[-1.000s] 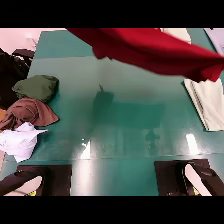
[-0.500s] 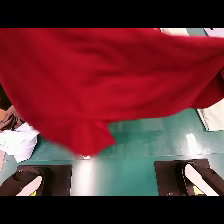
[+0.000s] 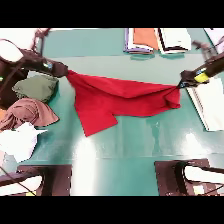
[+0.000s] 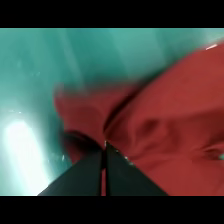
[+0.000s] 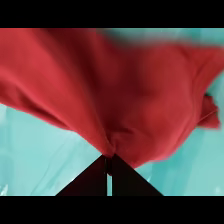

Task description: Fold the shirts.

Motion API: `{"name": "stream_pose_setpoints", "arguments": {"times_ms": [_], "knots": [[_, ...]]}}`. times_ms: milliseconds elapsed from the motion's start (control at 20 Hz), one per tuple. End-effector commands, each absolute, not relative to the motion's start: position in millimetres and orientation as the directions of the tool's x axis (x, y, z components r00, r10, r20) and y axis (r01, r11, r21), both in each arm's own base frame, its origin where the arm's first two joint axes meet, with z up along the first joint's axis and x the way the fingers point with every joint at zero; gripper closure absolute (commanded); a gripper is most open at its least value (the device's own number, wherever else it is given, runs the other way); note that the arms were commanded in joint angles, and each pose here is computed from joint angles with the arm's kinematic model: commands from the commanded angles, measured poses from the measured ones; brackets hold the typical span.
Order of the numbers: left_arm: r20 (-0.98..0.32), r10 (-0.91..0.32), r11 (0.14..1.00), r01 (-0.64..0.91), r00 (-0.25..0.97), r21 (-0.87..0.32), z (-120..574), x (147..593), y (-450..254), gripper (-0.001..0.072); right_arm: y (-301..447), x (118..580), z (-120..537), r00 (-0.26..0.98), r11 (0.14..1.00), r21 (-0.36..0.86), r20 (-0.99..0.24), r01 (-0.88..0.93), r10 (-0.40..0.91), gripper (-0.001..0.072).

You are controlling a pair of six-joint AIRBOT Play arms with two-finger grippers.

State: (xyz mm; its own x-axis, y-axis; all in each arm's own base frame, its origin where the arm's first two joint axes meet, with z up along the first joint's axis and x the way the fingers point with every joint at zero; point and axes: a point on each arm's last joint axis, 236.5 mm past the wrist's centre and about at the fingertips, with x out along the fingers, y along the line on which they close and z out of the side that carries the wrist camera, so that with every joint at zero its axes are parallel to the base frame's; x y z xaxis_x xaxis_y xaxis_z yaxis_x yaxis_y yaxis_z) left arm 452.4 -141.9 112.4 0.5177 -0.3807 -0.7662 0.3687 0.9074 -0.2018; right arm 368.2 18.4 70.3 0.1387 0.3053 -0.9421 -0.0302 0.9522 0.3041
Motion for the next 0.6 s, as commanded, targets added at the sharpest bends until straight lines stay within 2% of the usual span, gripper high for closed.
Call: {"name": "stream_pose_setpoints", "arguments": {"times_ms": [0, 100, 150, 200, 250, 350, 550], "knots": [[-0.757, -0.344, 0.931, 0.307, 0.556, -0.197, 64, 492, -136, 0.0686, 17, 403, 13, 0.102, 0.952, 0.306, -0.947, 0.009, 0.304, 0.0693], [-0.722, -0.341, 0.935, 0.3, 0.602, -0.191, 76, 503, -135, 0.0685, 11, 435, 25, 0.194, 0.956, 0.293, -0.938, -0.003, 0.288, 0.0689], [-0.715, -0.342, 0.934, 0.303, 0.61, -0.188, 82, 505, -136, 0.0685, 8, 453, 38, 0.257, 0.959, 0.283, -0.926, -0.012, 0.276, 0.06], [-0.71, -0.344, 0.933, 0.308, 0.615, -0.185, 88, 506, -136, 0.0685, 1, 468, 54, 0.321, 0.962, 0.274, -0.91, -0.013, 0.263, 0.0365], [-0.707, -0.344, 0.932, 0.314, 0.618, -0.179, 95, 507, -136, 0.067, -6, 475, 68, 0.358, 0.964, 0.267, -0.899, -0.014, 0.254, 0.0299], [-0.719, -0.326, 0.936, 0.316, 0.614, -0.154, 106, 505, -132, 0.0192, -20, 469, 80, 0.353, 0.966, 0.258, -0.903, -0.011, 0.245, 0.0299], [-0.793, -0.279, 0.946, 0.299, 0.542, -0.128, 104, 485, -114, 0.0188, -67, 401, 45, 0.185, 0.95, 0.292, -0.945, 0.115, 0.268, 0.0299]]}}
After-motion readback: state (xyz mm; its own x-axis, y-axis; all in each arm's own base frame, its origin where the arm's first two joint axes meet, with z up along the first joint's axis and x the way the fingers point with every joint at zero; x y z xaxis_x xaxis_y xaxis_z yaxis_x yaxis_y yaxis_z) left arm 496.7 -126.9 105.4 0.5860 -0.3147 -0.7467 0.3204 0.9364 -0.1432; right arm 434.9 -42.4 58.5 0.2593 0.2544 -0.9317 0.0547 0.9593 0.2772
